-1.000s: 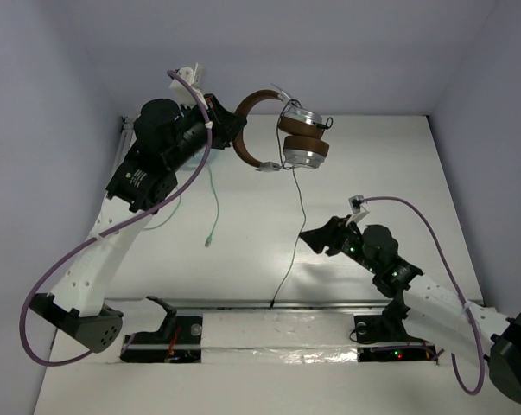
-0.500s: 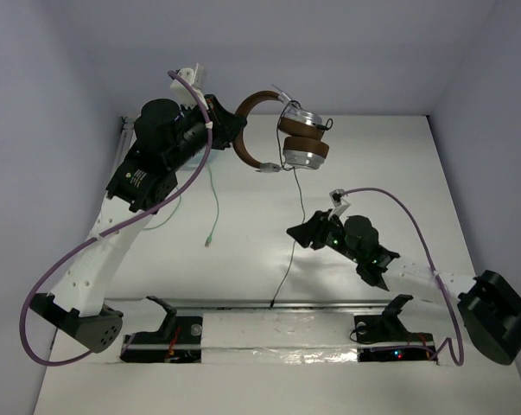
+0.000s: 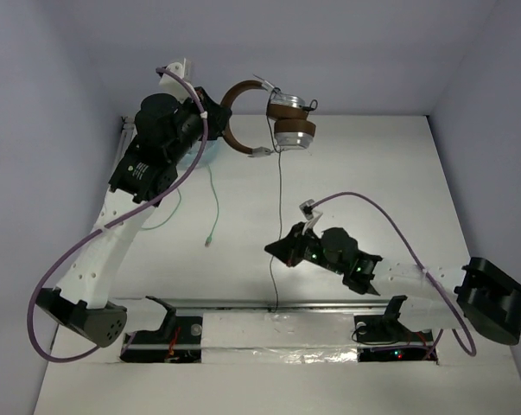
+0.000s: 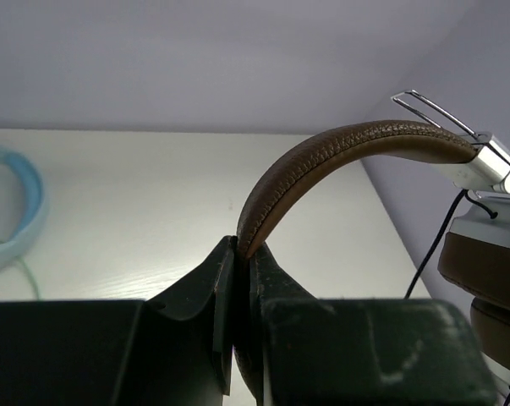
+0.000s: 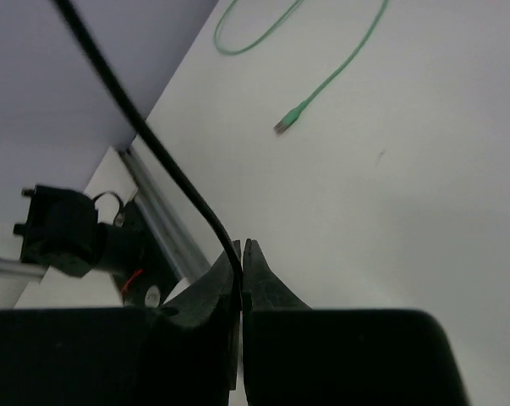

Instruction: Wrap the headphones

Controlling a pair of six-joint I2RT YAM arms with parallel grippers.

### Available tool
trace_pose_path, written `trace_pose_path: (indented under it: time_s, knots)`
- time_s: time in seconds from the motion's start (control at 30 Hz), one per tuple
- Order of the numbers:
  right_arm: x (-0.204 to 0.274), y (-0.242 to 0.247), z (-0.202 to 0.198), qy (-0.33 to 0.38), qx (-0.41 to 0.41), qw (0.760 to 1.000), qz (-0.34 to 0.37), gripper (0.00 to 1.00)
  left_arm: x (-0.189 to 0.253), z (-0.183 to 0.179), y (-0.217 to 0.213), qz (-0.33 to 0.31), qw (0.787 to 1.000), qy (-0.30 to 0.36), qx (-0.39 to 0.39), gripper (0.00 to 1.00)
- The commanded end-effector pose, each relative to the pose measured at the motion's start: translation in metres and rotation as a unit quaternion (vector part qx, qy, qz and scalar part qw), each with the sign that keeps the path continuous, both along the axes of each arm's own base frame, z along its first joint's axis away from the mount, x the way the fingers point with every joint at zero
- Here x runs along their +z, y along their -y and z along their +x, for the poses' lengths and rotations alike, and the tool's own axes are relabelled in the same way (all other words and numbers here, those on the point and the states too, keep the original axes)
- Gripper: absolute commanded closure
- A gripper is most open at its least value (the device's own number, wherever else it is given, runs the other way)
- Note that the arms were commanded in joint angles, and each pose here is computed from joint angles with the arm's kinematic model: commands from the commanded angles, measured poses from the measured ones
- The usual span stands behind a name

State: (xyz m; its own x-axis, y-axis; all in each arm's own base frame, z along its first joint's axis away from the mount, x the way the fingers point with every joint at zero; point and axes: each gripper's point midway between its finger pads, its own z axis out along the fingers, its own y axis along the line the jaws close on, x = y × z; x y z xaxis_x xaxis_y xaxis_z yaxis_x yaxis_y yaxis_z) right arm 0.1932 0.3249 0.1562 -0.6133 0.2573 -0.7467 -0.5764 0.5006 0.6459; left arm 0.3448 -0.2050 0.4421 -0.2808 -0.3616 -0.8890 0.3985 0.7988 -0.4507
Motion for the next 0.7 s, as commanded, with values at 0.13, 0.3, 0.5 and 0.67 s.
trace_pose_path:
  time_s: [0.13, 0.3, 0.5, 0.67]
  knots:
    - [0.008, -0.024, -0.042, -0.007, 0.013, 0.998, -0.055, 1.0, 0.018, 0.035, -0.053, -0.02, 0.987, 0.048, 0.153, 1.0]
    - [0.015, -0.021, -0.076, -0.012, 0.031, 0.992, -0.123, 1.0, -0.022, 0.046, -0.091, 0.05, 0.966, 0.027, 0.253, 1.0]
    - [0.073, -0.021, -0.1, 0.009, 0.066, 0.986, -0.154, 1.0, -0.08, 0.038, -0.101, 0.131, 0.947, -0.019, 0.293, 1.0]
    - [0.084, -0.009, -0.109, 0.02, 0.076, 0.969, -0.233, 1.0, -0.122, 0.014, -0.091, 0.221, 0.929, -0.047, 0.294, 1.0]
